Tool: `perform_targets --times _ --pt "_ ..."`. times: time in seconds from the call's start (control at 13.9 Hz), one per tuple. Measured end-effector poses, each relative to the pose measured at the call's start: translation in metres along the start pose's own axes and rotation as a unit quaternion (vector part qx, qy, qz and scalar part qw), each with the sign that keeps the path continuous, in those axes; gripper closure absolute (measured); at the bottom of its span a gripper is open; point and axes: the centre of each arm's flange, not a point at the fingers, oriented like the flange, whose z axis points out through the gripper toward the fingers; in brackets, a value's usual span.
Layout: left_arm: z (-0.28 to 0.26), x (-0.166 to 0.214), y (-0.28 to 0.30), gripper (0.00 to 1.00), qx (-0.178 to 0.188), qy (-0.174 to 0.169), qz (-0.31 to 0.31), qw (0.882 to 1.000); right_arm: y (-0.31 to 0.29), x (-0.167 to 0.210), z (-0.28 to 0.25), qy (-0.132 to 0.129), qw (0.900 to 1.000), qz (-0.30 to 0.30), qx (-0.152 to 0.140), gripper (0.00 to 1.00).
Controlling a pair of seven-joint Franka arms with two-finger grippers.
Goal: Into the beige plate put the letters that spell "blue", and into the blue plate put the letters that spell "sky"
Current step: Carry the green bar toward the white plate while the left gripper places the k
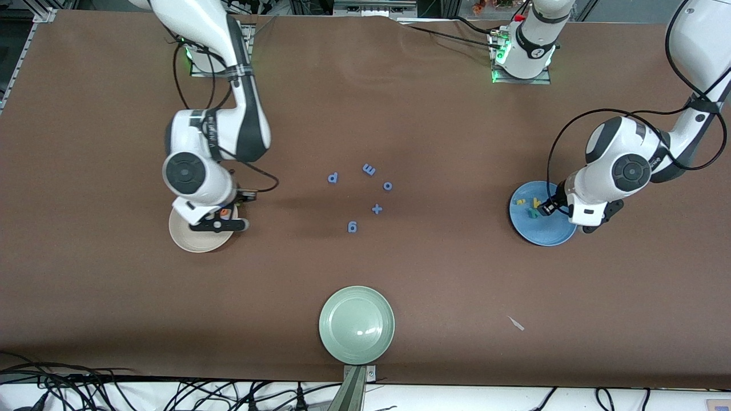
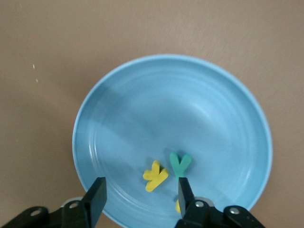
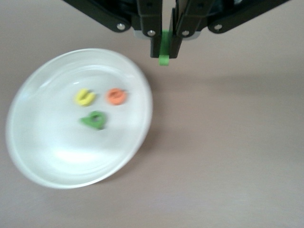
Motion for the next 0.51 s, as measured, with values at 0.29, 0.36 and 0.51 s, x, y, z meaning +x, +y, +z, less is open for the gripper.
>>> perform_targets --times 0.29,0.36,0.51 --pt "-0.045 0.035 -0.002 0.18 -0.007 0.024 0.004 1.000 0.049 -0.005 0.035 0.004 0.999 -0.035 -0.011 0.91" --pt "-0.061 0.047 -0.005 0.10 -0.006 0.030 -0.003 1.000 0.055 -0.009 0.046 0.000 0.999 -0.031 -0.010 0.91" --pt "-0.095 0.069 -0.013 0.00 0.003 0.038 -0.015 0.999 0.062 -0.016 0.063 -0.007 1.000 -0.025 -0.007 0.91"
